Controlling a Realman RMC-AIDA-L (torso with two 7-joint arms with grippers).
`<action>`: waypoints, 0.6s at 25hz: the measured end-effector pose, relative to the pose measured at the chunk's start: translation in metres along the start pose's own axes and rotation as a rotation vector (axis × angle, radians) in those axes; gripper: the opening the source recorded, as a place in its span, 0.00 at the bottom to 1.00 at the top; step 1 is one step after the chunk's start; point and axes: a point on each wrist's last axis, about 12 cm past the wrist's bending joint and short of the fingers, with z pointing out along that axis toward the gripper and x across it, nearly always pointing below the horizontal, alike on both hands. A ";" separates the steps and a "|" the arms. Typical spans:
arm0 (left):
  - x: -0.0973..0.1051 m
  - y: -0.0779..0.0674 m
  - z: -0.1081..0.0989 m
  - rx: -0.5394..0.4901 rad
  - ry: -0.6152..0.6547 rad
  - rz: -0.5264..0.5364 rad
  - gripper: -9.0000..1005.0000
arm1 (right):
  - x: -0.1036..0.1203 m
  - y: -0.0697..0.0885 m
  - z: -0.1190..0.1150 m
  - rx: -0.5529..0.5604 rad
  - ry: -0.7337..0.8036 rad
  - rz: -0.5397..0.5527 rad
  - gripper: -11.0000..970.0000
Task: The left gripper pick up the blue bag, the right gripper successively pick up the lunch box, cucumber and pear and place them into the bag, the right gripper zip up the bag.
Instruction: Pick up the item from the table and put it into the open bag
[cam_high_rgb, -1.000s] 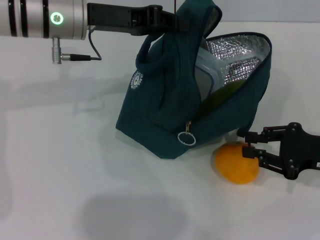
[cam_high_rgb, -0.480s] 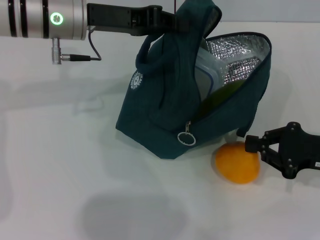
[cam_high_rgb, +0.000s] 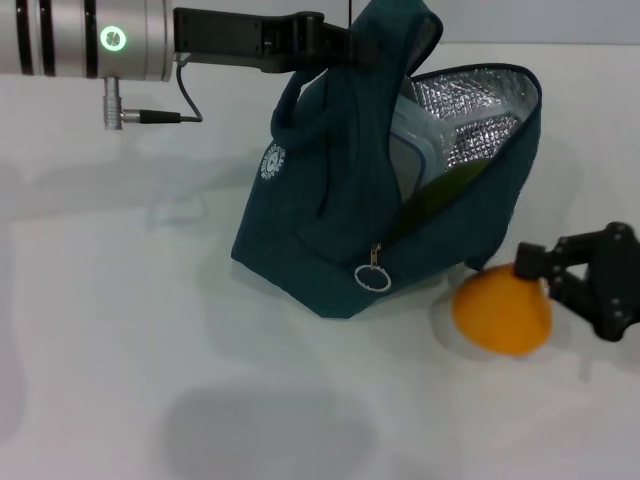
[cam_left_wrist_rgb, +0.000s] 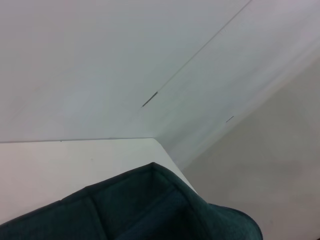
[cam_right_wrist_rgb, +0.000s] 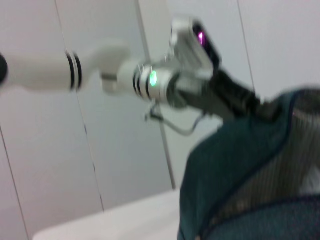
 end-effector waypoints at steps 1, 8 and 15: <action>0.000 0.000 0.000 0.000 0.000 0.000 0.07 | -0.005 0.002 -0.004 -0.007 -0.038 -0.007 0.03; 0.000 0.000 0.000 -0.001 0.000 0.001 0.07 | -0.032 0.003 -0.027 -0.029 -0.218 -0.068 0.04; 0.000 0.000 0.000 0.001 0.000 0.002 0.07 | -0.054 -0.003 -0.028 -0.049 -0.275 -0.149 0.05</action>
